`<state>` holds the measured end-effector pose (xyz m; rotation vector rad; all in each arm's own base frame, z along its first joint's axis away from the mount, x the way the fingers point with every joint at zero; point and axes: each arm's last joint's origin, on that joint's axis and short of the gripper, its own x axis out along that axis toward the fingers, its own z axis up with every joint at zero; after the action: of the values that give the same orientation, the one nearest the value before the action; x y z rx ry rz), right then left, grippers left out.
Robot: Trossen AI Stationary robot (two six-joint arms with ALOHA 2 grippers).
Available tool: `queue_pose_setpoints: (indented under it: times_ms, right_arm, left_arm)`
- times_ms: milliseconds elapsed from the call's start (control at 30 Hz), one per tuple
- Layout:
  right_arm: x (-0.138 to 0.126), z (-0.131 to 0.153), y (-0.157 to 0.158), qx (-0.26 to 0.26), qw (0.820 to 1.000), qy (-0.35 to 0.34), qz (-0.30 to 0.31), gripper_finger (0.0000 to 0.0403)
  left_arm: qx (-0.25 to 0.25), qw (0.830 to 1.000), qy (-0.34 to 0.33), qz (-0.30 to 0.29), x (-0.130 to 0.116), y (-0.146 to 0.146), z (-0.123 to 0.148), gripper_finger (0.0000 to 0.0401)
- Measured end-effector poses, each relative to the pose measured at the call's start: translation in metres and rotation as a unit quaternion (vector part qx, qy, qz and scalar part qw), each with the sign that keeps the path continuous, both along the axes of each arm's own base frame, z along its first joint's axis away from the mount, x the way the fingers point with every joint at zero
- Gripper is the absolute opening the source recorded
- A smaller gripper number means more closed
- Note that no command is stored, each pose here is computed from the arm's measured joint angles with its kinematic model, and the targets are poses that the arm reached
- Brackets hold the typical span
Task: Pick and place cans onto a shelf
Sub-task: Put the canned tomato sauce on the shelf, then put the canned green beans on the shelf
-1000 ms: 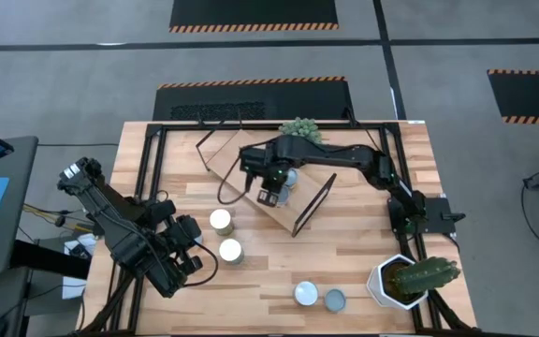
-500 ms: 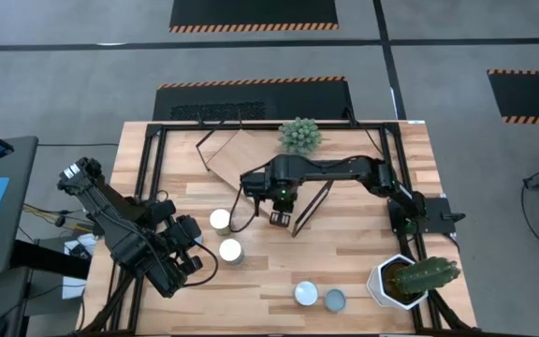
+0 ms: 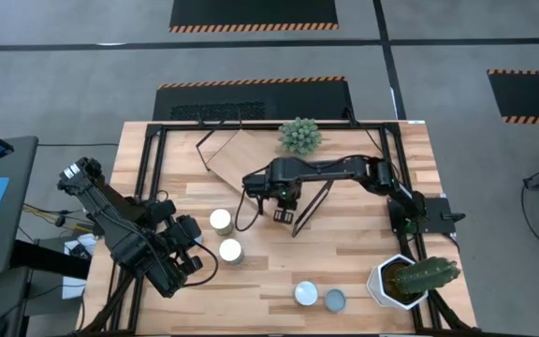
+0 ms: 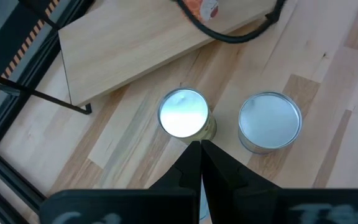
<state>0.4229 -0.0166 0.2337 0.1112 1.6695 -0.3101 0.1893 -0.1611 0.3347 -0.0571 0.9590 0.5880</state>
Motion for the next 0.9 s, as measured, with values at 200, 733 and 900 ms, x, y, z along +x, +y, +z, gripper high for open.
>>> queue_pose_setpoints:
  times_ms: [200,733,900]
  right_arm:
    - [0.002,0.0,-0.004,-0.002,1.0,-0.01,-0.012,0.0124]
    - [0.0,0.001,-0.003,0.001,1.0,-0.004,-0.016,0.0124]
    - [-0.01,0.041,0.005,0.007,0.999,-0.045,-0.008,0.0124]
  left_arm:
    - [0.003,1.0,0.0,-0.003,0.0,0.0,0.0,0.0]
    - [0.009,1.0,-0.008,-0.001,0.0,0.0,0.0,0.0]
    - [0.008,1.0,-0.008,-0.001,0.0,0.0,0.0,0.0]
